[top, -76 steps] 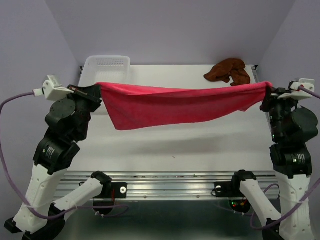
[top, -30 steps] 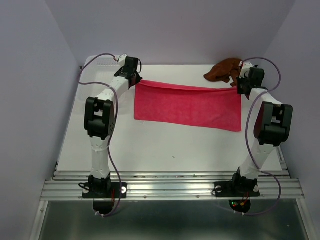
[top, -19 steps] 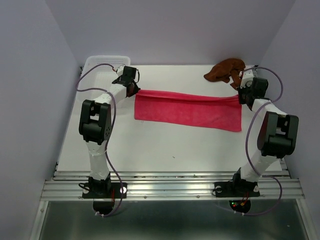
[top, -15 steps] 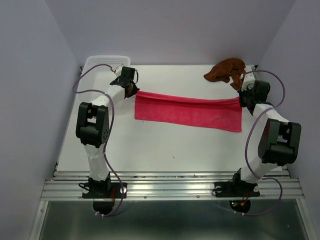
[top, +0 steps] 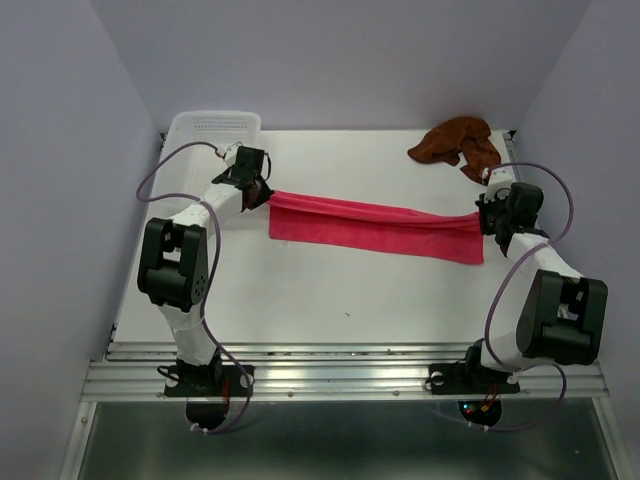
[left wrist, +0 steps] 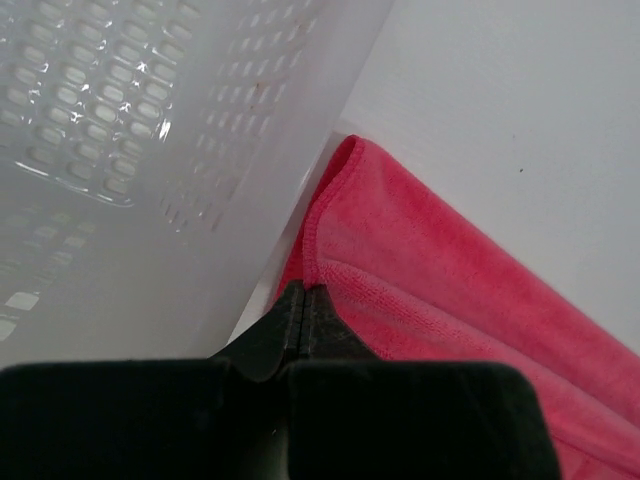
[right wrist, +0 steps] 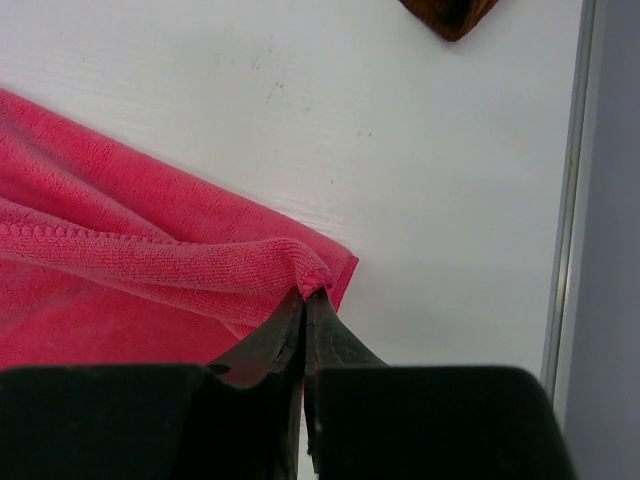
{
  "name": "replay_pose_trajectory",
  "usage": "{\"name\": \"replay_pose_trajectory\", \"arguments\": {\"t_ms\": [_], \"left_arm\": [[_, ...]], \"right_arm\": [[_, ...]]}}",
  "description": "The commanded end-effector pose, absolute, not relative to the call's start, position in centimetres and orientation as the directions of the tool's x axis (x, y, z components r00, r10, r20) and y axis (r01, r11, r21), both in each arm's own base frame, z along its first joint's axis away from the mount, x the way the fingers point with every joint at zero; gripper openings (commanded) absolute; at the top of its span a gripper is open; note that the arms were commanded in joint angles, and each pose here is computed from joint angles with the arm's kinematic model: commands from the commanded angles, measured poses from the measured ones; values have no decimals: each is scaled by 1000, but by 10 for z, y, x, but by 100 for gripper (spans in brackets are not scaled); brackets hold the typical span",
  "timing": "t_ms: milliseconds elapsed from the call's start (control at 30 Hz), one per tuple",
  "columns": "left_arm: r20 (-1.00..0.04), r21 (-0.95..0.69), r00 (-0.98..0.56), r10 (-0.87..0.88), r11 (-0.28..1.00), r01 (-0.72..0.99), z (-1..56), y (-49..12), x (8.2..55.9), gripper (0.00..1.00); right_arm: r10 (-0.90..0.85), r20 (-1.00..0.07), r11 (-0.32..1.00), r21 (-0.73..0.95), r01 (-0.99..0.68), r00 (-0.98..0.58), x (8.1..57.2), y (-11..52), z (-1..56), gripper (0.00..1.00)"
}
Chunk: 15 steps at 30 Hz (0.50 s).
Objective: Roll the towels
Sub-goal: Fold the towel
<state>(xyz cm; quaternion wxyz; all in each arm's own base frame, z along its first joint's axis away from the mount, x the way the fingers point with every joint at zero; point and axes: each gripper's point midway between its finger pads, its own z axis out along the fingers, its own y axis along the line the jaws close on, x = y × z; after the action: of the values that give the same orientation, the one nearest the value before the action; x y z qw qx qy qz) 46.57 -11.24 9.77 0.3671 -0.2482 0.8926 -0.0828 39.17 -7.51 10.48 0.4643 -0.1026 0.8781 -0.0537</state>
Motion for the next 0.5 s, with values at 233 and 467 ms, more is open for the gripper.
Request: {"name": "replay_pose_trajectory", "arguments": {"t_ms": [233, 467], "left_arm": [[-602, -345, -596, -532, 846, -406, 105, -102, 439, 0], [-565, -335, -619, -545, 838, -431, 87, -101, 425, 0]], "right_arm": [[-226, -839, 970, -240, -37, -495, 380, -95, 128, 3], [-188, -825, 977, -211, -18, -534, 368, -93, 109, 6]]}}
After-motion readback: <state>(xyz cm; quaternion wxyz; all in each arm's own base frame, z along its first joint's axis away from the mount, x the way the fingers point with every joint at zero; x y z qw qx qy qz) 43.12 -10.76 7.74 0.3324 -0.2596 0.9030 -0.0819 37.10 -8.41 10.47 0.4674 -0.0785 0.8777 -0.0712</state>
